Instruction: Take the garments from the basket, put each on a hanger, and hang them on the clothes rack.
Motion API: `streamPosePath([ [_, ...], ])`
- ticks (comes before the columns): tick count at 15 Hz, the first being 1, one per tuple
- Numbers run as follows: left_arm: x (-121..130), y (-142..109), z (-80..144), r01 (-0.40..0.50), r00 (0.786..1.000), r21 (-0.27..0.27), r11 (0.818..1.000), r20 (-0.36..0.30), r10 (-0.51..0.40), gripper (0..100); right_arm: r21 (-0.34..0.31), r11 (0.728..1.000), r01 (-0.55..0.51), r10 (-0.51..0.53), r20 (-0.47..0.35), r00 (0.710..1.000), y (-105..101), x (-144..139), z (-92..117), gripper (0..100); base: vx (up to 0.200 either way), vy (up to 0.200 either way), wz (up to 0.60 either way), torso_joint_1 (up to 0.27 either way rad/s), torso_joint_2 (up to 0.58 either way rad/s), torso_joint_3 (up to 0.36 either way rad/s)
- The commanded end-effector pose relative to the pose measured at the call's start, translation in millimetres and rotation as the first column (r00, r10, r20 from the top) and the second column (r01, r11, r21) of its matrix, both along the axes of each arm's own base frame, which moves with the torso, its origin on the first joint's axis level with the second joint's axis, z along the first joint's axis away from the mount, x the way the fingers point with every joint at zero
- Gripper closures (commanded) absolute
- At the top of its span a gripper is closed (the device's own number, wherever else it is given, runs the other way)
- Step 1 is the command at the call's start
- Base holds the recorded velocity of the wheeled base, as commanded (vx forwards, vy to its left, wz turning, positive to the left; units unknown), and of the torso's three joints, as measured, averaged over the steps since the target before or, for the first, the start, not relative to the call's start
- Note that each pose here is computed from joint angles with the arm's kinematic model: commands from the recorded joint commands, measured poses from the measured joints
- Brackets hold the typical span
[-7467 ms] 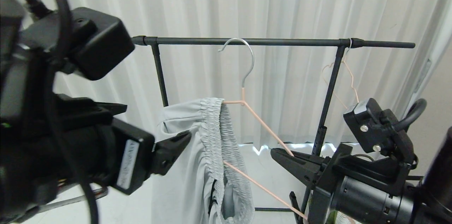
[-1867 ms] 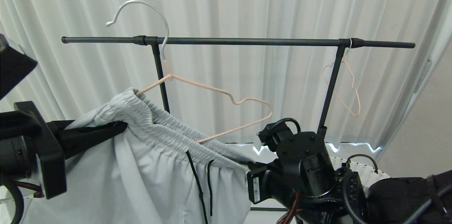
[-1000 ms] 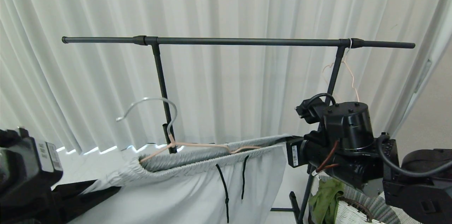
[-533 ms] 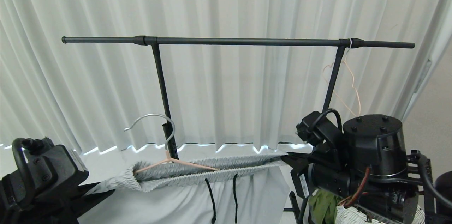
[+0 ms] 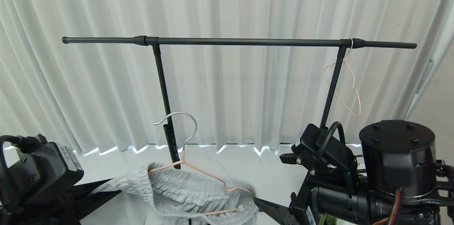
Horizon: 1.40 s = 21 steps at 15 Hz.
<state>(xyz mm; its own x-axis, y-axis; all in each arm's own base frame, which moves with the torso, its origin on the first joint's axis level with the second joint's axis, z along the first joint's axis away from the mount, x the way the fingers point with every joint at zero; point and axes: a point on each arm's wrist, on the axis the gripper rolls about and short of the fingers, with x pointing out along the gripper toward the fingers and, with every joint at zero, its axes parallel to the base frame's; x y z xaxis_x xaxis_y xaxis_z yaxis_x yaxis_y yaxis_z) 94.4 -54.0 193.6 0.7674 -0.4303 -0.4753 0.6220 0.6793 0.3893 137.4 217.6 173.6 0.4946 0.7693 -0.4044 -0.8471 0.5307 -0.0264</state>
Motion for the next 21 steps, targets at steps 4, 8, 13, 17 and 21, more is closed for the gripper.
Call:
streamPosePath([
  [4,-7.2,-14.8,6.2,0.16,0.986,-0.043,0.986,0.06,-0.157,100,-0.059,0.964,-0.26,0.263,0.036,0.964,5.0,-2.8,-4.3,0,0.0,0.0,0.0,0.0,0.0,0.0],
  [8,-11.5,-19.7,8.6,0.241,0.969,-0.063,0.968,0.077,-0.236,100,-0.104,0.935,-0.34,0.347,0.058,0.936,24.1,8.3,-13.6,0,0.0,0.0,0.0,0.0,0.0,0.0],
  [13,-12.1,-21.7,8.8,0.258,0.964,-0.065,0.964,0.08,-0.253,100,-0.083,0.908,-0.411,0.415,0.033,0.909,33.1,7.0,-16.5,0,0.0,0.0,0.0,0.0,0.0,0.0],
  [17,-12.1,-21.8,9.4,0.259,0.964,-0.066,0.964,0.082,-0.254,100,-0.076,0.892,-0.445,0.447,0.023,0.894,36.7,2.4,-18.1,0,0.0,0.0,0.0,0.0,0.0,0.0],
  [21,-12.0,-21.8,11.0,0.26,0.963,-0.071,0.963,0.092,-0.253,100,-0.078,0.887,-0.454,0.457,0.012,0.89,39.2,0.3,-20.3,0,0.0,0.0,0.0,0.0,0.0,0.0],
])
